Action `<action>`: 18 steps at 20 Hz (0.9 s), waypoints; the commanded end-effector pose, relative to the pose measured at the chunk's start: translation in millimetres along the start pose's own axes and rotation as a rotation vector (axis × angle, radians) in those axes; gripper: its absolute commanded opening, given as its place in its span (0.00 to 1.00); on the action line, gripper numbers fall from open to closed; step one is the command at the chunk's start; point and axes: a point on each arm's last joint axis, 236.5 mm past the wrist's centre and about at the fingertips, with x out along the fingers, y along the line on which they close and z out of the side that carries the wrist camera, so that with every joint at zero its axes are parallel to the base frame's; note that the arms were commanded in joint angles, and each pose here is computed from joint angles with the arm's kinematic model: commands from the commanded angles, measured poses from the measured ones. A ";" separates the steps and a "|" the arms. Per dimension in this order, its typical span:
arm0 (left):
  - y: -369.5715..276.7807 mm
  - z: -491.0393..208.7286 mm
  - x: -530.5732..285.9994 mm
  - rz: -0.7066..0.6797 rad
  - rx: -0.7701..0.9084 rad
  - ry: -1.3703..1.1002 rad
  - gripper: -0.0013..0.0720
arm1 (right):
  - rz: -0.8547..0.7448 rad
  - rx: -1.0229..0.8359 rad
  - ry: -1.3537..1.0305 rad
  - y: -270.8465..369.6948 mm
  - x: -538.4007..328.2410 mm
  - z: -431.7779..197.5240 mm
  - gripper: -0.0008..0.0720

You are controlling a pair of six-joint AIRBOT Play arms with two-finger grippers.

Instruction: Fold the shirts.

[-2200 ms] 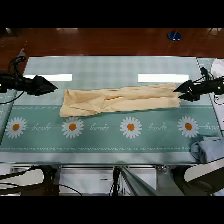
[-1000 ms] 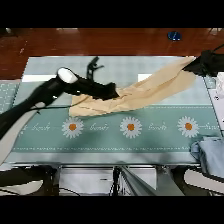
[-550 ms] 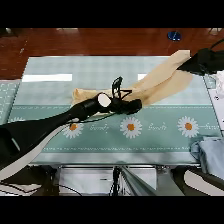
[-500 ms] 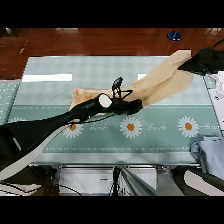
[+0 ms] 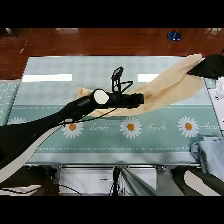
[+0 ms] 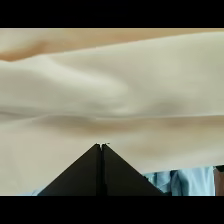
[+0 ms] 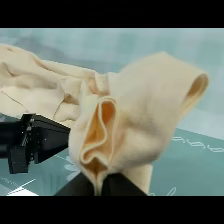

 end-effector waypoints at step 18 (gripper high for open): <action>38.4 102.8 -222.2 0.266 0.401 0.027 0.05 | 0.105 0.030 -0.009 39.1 23.8 3.0 0.04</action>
